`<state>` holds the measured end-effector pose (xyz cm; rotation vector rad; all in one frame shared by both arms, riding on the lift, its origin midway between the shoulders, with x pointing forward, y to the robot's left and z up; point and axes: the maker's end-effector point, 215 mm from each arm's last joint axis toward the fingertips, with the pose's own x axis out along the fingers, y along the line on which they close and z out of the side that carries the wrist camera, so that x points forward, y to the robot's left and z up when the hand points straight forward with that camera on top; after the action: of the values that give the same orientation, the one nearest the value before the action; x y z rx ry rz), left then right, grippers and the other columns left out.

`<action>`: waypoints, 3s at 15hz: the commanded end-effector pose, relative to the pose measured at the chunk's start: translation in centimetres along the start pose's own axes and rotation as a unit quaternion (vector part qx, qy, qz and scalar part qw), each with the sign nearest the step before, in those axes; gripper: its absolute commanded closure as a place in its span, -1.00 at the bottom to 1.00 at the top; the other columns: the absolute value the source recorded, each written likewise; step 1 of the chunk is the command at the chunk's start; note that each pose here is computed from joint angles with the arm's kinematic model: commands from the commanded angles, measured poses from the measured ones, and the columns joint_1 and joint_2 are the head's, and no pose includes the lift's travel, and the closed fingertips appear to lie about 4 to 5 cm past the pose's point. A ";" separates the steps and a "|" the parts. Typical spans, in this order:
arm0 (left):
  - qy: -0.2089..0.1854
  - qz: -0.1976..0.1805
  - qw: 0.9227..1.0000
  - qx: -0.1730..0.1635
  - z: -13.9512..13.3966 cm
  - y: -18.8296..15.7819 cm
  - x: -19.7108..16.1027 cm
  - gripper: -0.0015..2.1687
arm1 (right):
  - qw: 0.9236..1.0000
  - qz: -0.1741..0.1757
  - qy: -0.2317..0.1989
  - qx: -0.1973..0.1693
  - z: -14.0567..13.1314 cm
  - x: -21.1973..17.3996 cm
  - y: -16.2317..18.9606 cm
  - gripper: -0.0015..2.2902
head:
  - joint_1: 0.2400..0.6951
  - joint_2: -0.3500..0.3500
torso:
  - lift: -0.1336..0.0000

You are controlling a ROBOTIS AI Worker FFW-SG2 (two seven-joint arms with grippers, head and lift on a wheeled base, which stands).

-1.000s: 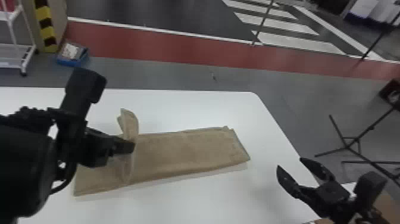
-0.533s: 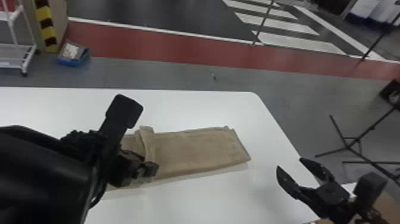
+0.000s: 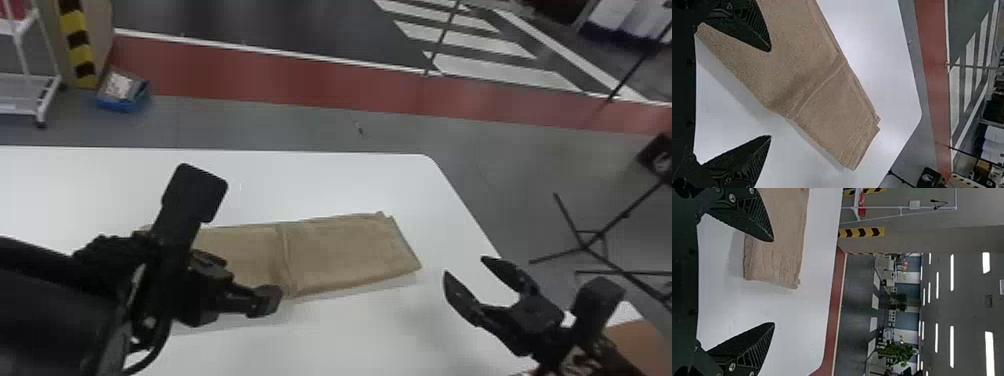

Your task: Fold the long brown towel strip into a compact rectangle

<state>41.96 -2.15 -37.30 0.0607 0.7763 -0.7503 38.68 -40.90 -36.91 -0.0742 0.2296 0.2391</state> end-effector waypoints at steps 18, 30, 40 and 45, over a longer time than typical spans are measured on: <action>-0.187 0.108 0.968 -0.131 -9.1 16.9 -11.4 -0.93 | 0.970 0.164 0.159 0.080 -1.8 16.2 25.5 -0.87 | 1.00 0.21 | -0.87; -0.387 0.295 0.870 -0.080 -6.3 25.2 -20.8 -0.92 | 0.967 0.159 0.185 0.077 -2.4 16.8 26.1 -0.87 | 1.00 0.62 | -0.87; -0.379 0.287 0.876 -0.081 -7.0 24.8 -20.2 -0.92 | 0.964 0.148 0.209 0.075 -3.6 17.4 25.1 -0.81 | 1.00 0.59 | -0.87; -0.372 0.286 0.879 -0.084 -7.6 24.8 -19.9 -0.92 | 0.964 0.148 0.208 0.072 -3.3 17.7 25.4 -0.64 | 1.00 0.60 | -0.87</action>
<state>43.69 30.40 -34.86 -0.1473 0.0490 -0.0971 48.48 -12.74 -45.51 0.0584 0.6778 0.5041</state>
